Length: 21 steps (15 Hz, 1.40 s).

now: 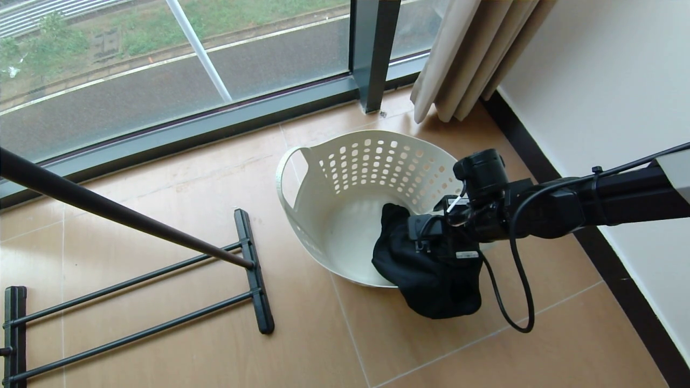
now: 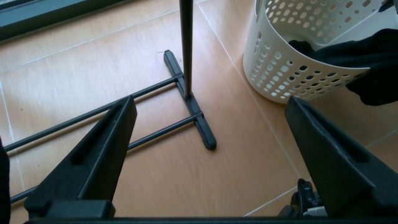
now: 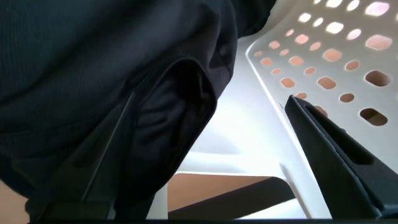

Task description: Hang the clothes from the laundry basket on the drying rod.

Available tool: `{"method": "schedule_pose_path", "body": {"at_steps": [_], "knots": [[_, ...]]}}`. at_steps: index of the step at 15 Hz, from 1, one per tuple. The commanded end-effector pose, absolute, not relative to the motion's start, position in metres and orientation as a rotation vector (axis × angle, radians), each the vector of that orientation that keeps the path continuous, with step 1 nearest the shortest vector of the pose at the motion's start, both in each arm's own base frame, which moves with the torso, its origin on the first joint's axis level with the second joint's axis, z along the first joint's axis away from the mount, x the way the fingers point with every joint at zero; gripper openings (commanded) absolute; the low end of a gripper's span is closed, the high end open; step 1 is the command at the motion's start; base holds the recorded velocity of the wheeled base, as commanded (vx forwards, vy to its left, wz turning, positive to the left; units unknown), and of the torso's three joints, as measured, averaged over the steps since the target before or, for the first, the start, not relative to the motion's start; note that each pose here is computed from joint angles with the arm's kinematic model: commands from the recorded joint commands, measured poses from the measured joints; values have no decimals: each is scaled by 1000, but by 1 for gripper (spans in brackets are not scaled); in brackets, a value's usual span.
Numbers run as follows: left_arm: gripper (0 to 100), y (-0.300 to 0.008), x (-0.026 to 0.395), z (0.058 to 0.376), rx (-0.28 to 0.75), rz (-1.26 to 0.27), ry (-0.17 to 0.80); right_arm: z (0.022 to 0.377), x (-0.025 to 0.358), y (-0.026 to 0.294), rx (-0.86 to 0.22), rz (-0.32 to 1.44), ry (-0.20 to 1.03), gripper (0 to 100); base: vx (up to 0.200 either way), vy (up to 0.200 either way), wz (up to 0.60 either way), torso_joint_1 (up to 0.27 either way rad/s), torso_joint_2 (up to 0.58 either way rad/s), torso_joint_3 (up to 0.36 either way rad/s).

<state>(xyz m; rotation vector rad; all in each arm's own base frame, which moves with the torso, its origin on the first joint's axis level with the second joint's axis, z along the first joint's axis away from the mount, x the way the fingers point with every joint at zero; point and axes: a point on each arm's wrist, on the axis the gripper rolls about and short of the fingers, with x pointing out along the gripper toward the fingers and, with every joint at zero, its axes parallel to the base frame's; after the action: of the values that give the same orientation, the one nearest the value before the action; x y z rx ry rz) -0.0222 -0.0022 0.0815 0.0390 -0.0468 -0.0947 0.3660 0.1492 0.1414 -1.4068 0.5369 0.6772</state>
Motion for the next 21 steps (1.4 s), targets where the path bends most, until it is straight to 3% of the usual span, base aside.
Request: {"method": "schedule_pose_path", "body": {"at_steps": [1,2,21], "knots": [[100,-2,-22,82,39,-94,-48,141,368,149,-1407,675,537,100,0,0,0,0,0,0],[100,-2,-22,82,39,-94,-48,141,368,148,-1406,672,539,0,0,0,0,0,0,0],[100,-2,-22,82,39,-94,-48,156,359,138,-1388,649,522,0,0,0,0,0,0,0]]}}
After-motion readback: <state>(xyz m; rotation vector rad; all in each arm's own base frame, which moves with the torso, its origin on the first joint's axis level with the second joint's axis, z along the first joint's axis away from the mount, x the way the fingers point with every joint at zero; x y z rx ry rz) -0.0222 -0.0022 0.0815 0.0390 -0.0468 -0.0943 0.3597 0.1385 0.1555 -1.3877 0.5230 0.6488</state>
